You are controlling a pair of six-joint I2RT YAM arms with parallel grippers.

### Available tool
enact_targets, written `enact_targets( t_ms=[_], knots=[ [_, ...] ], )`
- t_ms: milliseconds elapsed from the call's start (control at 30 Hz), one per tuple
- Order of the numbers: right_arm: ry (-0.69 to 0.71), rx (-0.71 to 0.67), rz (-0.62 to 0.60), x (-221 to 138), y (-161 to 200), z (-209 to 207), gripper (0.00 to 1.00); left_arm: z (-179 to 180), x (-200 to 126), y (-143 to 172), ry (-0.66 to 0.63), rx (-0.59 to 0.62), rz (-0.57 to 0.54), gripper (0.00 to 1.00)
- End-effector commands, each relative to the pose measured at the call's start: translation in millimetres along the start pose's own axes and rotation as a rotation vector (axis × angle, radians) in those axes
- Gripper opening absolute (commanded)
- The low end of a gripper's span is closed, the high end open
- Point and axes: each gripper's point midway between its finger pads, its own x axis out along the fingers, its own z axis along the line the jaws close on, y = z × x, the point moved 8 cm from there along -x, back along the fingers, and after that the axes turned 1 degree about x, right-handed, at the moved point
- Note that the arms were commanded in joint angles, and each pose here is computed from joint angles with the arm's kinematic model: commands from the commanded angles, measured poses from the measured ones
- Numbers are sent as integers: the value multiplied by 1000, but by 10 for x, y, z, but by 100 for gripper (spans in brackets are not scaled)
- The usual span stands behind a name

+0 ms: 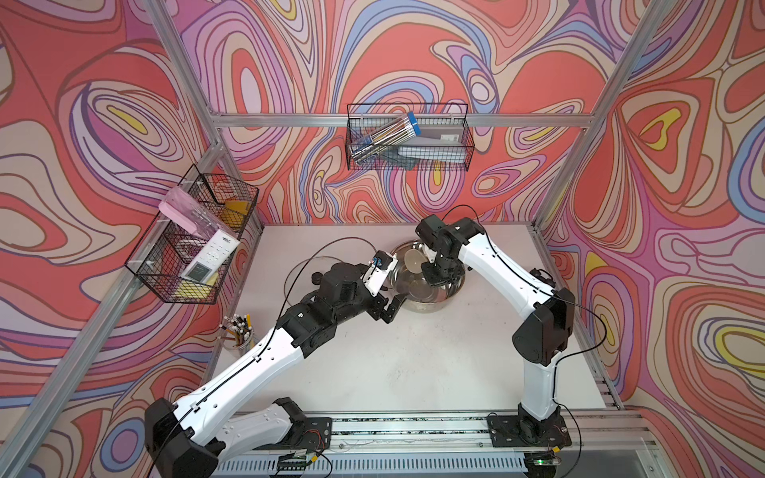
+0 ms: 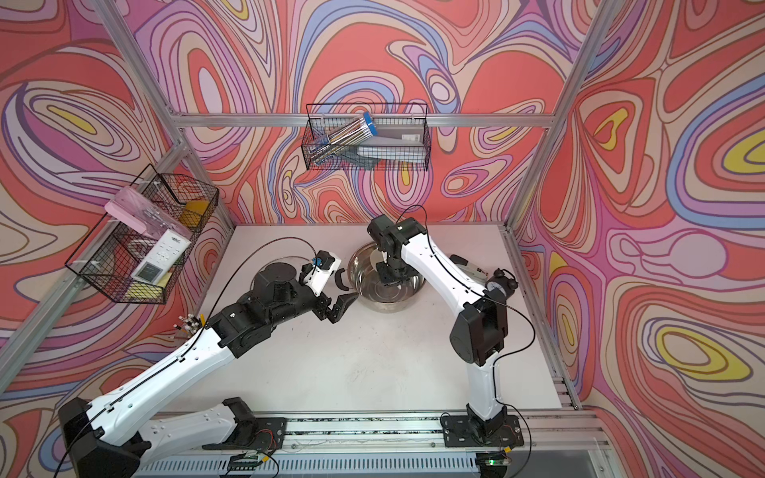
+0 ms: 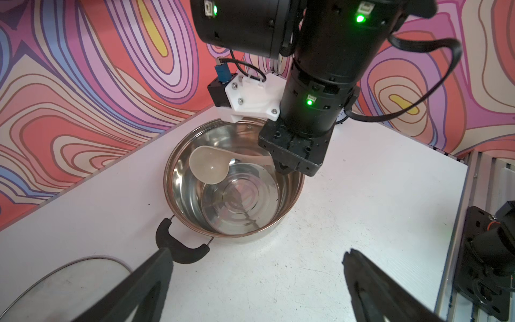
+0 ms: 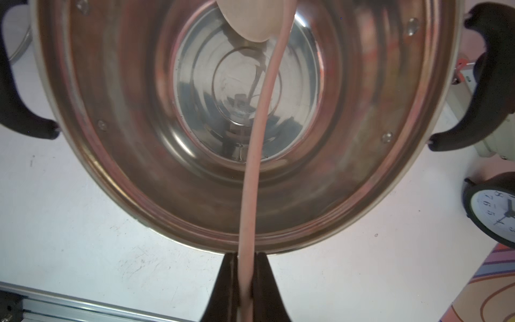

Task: Stir the soup with a spoon
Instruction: Stir the soup in the pan with a stick.

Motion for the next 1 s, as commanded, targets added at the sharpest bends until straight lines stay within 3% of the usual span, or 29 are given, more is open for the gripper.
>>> enact_targets(
  t_ms=[0,367,633,967],
  knots=[
    [-47,-37,14,-39,62,119,0,-4,-15,-18,-5,-3,-5,99],
    [-91,-55,75,-145,464,103,0,3,11,-41,-9,-7,-10,99],
    [47,-59,123,-56,684,-81,0,-1,28,-57,-7,-12,-11,99],
    [155,33,68,-16,444,-403,0,2,29,-41,-13,-7,-1,99]
  ],
)
